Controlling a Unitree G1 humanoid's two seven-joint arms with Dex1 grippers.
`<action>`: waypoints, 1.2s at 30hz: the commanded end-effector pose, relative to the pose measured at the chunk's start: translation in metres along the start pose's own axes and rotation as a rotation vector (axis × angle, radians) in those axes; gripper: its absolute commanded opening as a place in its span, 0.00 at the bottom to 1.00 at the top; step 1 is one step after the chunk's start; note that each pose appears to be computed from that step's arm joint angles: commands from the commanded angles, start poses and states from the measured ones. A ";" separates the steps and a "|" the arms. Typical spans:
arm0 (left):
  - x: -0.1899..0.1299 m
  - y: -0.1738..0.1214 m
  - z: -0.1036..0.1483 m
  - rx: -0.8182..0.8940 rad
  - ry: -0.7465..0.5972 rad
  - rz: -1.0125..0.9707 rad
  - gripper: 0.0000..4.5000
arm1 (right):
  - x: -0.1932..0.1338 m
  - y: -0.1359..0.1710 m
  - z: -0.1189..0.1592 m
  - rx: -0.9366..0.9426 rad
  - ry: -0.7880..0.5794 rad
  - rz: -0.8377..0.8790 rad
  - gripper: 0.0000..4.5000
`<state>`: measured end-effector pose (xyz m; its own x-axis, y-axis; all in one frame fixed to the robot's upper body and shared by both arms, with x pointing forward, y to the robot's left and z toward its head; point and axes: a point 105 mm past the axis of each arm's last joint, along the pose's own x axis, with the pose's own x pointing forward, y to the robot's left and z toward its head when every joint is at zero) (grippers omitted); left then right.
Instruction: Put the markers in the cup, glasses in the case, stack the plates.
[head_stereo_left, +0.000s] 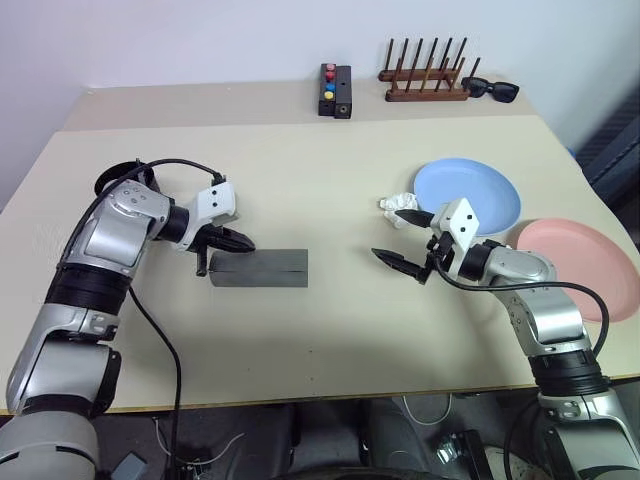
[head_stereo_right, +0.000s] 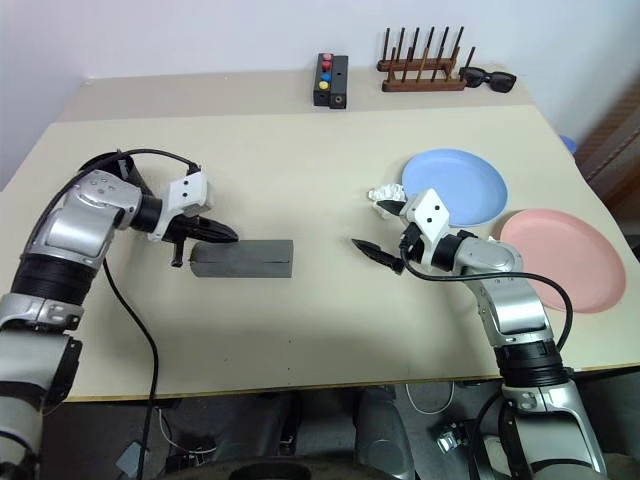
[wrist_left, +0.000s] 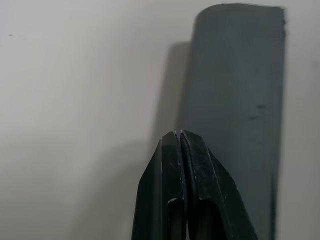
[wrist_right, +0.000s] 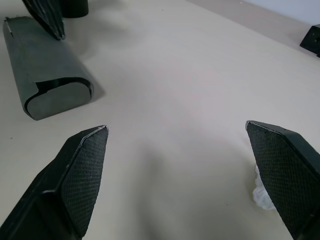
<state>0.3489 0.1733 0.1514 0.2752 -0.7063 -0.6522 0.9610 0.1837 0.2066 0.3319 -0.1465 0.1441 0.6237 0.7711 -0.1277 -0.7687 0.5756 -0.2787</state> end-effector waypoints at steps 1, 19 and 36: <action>-0.006 -0.006 0.007 0.014 -0.015 -0.003 0.01 | -0.003 0.002 0.010 -0.026 -0.035 0.017 1.00; 0.004 -0.029 -0.014 -0.006 0.047 -0.044 0.01 | -0.033 0.016 0.004 -0.034 0.003 0.179 1.00; 0.013 -0.040 -0.021 -0.025 0.042 -0.034 0.01 | -0.041 0.014 0.003 -0.061 0.008 0.169 1.00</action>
<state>0.3178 0.1668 0.1374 0.2657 -0.7112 -0.6508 0.9624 0.1560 0.2225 0.2934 -0.1667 0.1284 0.4649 0.8558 -0.2269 -0.8779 0.4122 -0.2438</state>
